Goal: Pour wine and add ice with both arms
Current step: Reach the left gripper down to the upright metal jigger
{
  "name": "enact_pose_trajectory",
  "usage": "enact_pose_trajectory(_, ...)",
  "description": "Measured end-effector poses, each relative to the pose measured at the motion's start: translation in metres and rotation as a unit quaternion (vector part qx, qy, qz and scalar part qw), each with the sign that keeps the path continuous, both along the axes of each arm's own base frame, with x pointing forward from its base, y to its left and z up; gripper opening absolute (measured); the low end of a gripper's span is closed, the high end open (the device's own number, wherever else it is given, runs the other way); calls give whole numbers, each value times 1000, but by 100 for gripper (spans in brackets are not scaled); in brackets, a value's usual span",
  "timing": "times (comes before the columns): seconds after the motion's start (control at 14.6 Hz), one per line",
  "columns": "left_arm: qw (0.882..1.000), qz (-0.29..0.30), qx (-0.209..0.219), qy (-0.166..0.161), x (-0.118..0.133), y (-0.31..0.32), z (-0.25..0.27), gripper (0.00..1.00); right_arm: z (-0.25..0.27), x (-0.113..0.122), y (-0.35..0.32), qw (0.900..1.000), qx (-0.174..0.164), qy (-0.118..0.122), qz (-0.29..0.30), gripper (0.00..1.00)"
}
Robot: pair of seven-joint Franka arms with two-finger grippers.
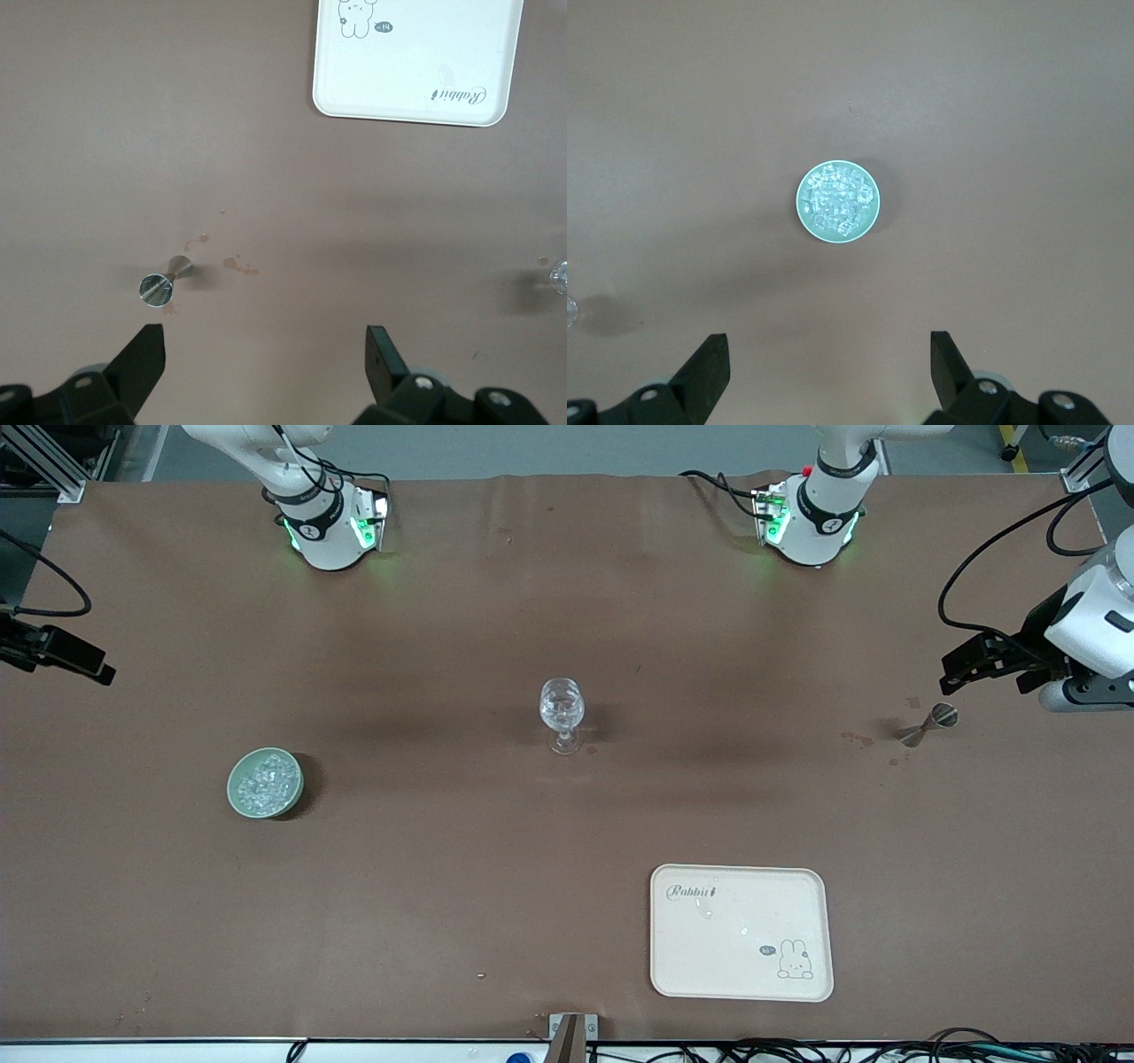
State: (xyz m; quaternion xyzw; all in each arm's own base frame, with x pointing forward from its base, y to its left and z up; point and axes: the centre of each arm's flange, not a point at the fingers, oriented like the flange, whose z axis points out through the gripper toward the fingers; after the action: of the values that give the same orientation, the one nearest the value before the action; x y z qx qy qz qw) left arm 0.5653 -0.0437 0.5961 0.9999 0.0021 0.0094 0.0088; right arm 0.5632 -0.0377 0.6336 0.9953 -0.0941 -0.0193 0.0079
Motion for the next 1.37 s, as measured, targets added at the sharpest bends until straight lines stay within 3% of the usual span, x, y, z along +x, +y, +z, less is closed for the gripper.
enact_pose_trajectory(0.55,1000,12,1,2,1,9,-1,100,0,0,2,1000,0,-1,2,100)
enact_pose_trajectory(0.82,993,120,-9,13,2,88,-10,100,-1,1,4,1000,2,-1,3,100)
enact_pose_trajectory(0.96,980,195,-19,29,3,118,-23,100,-1,1,4,1000,3,-1,4,100)
enact_pose_trajectory(1.23,944,321,-13,73,10,138,-67,100,-1,1,4,1000,4,0,19,100)
enact_pose_trajectory(1.37,920,377,-52,96,10,165,-87,100,-2,1,4,1000,4,0,21,100)
